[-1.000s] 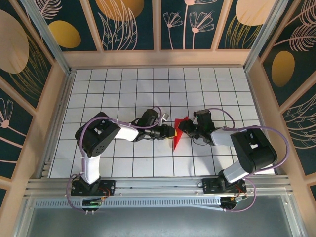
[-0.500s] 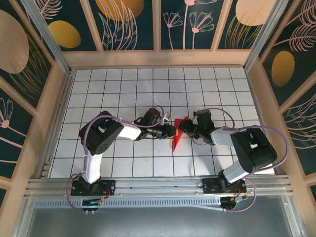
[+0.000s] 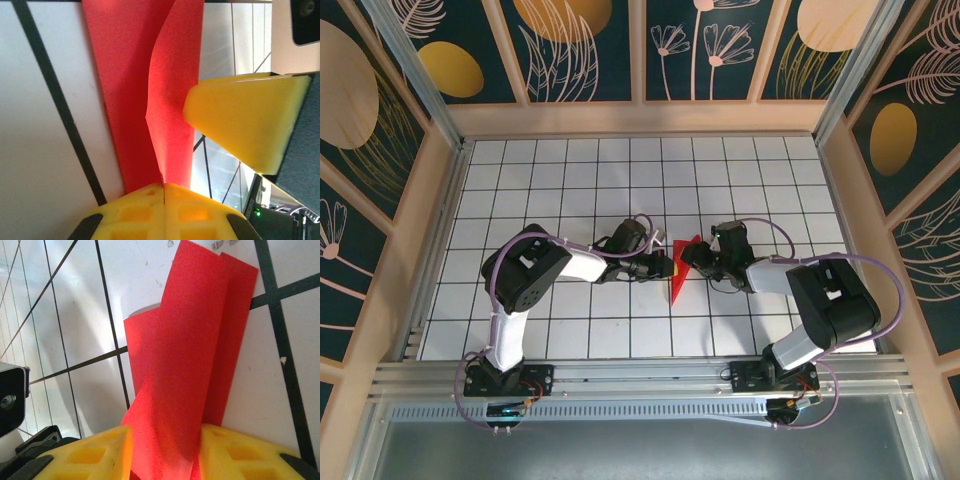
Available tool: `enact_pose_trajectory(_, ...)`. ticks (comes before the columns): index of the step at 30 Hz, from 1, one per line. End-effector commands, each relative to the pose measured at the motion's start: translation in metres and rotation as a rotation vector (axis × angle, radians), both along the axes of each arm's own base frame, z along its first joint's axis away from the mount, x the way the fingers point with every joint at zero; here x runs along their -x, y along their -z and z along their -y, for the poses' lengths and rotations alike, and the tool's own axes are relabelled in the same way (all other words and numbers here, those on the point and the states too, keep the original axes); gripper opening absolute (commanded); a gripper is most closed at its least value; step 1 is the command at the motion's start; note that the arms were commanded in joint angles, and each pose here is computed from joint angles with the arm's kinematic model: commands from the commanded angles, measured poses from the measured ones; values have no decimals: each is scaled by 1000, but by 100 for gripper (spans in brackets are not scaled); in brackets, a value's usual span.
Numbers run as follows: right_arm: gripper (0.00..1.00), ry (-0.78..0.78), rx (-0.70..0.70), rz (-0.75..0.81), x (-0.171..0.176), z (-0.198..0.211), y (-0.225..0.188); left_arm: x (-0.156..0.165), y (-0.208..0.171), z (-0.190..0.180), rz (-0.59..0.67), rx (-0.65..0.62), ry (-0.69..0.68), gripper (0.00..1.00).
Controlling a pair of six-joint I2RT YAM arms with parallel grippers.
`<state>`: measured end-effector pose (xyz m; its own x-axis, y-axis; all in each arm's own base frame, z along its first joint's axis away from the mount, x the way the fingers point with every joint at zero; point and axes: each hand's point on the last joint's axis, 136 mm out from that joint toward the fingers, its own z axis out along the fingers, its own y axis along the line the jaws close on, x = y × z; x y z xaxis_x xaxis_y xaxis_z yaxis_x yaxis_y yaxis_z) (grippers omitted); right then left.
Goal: Fold a paper plane with a square sheet of paper (fold left side to right side)
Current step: Fold the wing for the fifth time at the center of the table.
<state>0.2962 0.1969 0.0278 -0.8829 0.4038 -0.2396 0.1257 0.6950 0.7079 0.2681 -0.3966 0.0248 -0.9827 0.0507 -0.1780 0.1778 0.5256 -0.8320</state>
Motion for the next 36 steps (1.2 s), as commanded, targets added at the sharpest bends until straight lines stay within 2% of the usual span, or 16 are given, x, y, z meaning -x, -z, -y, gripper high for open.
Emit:
enact_pose_trajectory(1,39,-17,65,-56,10,-2,26,-5,14,-3,12,-50,-3,4)
enact_pose_trajectory(19,38,6,21,-14,6,-3,5,-7,44,-12,6,-156,-7,1)
enact_pose_trajectory(36,39,63,88,-6,9,18,-10,-4,66,-23,-11,-233,-15,0)
